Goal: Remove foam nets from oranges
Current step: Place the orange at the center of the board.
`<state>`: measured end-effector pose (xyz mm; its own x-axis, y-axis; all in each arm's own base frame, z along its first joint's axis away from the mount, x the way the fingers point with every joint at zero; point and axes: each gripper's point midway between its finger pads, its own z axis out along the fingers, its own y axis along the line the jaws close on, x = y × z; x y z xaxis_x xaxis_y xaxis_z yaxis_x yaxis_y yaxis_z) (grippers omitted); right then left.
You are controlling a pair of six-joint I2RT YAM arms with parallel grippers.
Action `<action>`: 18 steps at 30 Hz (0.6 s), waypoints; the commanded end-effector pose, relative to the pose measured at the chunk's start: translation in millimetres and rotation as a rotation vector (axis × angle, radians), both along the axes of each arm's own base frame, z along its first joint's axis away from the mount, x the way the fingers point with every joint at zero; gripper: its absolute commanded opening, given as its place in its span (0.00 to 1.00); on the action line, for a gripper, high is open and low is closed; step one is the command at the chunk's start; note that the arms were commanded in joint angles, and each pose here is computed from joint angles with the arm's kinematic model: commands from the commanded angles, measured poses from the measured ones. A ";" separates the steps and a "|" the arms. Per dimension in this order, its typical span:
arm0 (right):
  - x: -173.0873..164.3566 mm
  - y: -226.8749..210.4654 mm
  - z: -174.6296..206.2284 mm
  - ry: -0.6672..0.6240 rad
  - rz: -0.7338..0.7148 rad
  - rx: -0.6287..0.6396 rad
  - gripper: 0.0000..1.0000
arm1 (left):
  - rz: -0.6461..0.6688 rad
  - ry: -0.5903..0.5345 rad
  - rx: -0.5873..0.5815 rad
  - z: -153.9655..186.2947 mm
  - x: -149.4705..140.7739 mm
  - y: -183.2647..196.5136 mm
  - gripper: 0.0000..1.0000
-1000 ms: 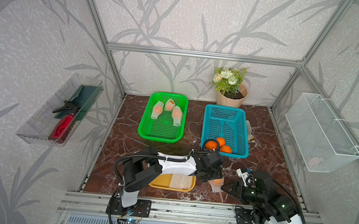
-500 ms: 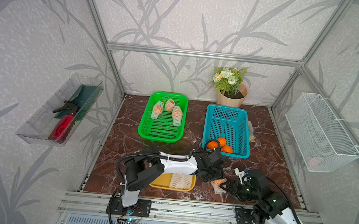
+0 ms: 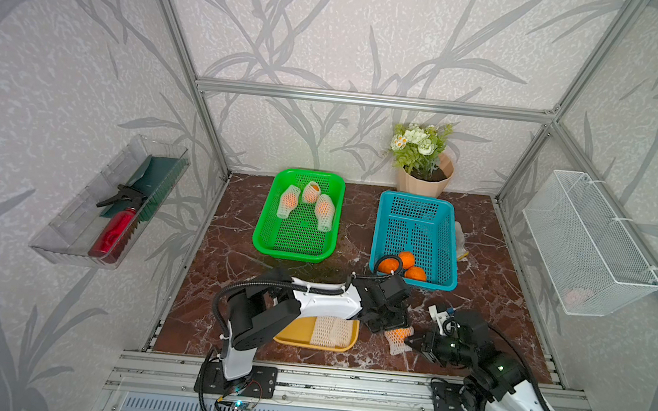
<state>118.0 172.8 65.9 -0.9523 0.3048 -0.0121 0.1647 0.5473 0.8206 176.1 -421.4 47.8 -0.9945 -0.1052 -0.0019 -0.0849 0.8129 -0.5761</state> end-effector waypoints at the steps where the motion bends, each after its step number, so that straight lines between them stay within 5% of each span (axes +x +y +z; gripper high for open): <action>1: 1.5 4.4 7.2 -0.017 0.006 0.033 0.01 | -0.019 -0.106 -0.135 40.6 16.8 -15.4 0.71; 10: 5.5 3.7 17.5 0.042 -0.053 0.043 0.00 | -0.094 -0.406 -0.113 125.8 29.7 15.8 0.86; 18: 11.6 5.6 24.0 0.099 -0.097 0.051 0.00 | -0.197 -0.532 -0.093 156.1 14.8 43.2 0.92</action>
<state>123.4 175.2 74.7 -0.9227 0.3740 0.0938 0.2890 0.5095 0.8105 195.7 -392.7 210.1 -0.8946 -0.0185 -0.4464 0.3109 0.6917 -0.6518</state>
